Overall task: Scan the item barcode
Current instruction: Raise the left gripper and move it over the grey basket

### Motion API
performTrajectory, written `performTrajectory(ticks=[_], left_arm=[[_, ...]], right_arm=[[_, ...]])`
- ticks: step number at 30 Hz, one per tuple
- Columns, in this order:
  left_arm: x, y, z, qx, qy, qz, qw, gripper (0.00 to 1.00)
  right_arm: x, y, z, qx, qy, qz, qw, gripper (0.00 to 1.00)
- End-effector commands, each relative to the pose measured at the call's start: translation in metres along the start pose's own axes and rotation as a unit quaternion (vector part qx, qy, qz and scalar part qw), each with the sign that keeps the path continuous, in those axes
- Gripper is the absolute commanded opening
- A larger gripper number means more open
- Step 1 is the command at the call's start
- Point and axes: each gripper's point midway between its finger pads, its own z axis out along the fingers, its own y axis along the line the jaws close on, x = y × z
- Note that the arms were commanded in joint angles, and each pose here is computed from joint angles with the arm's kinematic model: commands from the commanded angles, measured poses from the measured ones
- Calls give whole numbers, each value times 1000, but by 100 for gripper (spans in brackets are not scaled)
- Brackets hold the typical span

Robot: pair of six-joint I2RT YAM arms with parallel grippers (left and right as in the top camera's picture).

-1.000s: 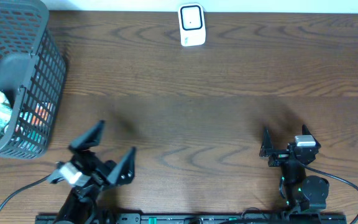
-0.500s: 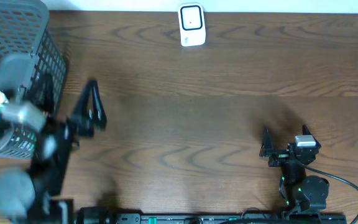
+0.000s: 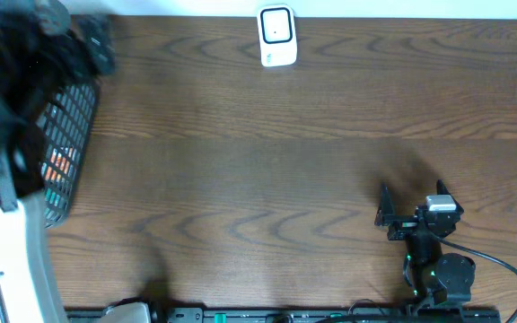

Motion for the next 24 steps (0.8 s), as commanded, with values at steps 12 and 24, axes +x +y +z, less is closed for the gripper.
performTrajectory(ticks=[12, 24], left_arm=[[60, 224, 66, -321, 152, -25, 934, 97], [144, 300, 91, -368, 302, 58, 878, 98]], right_arm=[[1, -2, 0, 5, 0, 5, 1000, 99], [0, -2, 0, 5, 0, 5, 1000, 99]])
